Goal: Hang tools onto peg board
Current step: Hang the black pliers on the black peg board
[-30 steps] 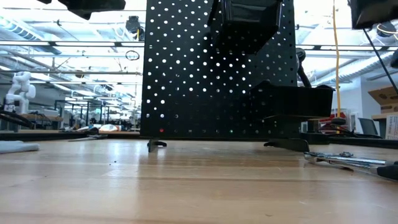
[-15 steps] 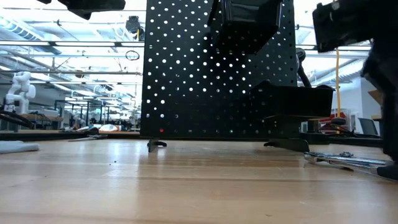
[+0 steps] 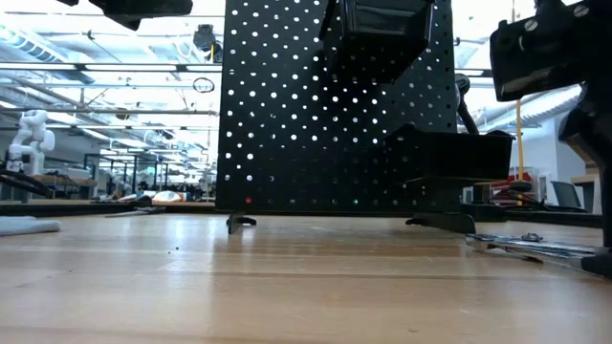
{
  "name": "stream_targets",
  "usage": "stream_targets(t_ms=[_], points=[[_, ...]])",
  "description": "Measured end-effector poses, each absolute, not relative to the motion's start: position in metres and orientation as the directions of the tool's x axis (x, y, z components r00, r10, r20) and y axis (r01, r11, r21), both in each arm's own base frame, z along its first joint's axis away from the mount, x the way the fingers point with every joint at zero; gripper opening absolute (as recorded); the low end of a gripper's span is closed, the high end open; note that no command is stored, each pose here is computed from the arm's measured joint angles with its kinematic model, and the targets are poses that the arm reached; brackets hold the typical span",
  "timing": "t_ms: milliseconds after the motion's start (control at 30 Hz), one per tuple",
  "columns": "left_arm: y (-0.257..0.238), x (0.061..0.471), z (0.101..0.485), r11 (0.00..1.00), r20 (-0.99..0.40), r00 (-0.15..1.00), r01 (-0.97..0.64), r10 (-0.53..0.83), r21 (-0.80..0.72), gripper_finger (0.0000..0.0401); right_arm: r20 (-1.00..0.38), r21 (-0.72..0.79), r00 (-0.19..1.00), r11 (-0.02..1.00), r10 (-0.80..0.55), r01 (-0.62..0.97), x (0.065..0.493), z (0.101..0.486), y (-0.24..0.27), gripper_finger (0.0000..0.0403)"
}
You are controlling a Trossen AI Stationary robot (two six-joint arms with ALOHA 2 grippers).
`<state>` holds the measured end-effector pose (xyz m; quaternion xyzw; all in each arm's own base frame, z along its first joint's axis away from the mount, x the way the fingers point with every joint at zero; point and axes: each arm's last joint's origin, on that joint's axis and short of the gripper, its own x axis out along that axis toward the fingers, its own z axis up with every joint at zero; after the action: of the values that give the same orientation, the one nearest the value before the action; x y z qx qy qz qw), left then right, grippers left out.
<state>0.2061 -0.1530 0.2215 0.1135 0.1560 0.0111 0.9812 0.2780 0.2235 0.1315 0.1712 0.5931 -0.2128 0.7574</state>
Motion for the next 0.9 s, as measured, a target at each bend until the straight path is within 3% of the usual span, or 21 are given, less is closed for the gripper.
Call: stream_targets(t_ms=[133,533,900], points=[[-0.153,0.206,0.222,0.974,-0.304,0.951,0.014,0.057,0.226,0.0173,-0.972,0.028,0.214,0.849,-0.101,0.528,0.277,0.127,0.223,0.0021],[-0.153,0.206,0.221,0.974,-0.304,0.951,0.013,0.058,0.227,0.0173,-0.947,0.004,0.288,0.892,-0.142,0.452,0.280,0.143,0.242,0.0021],[-0.153,0.206,0.221,0.974,-0.305,0.951,0.013,0.058,0.227,0.0173,-0.835,-0.052,0.500,0.938,-0.230,0.344,0.290,0.178,0.262,0.0021]])
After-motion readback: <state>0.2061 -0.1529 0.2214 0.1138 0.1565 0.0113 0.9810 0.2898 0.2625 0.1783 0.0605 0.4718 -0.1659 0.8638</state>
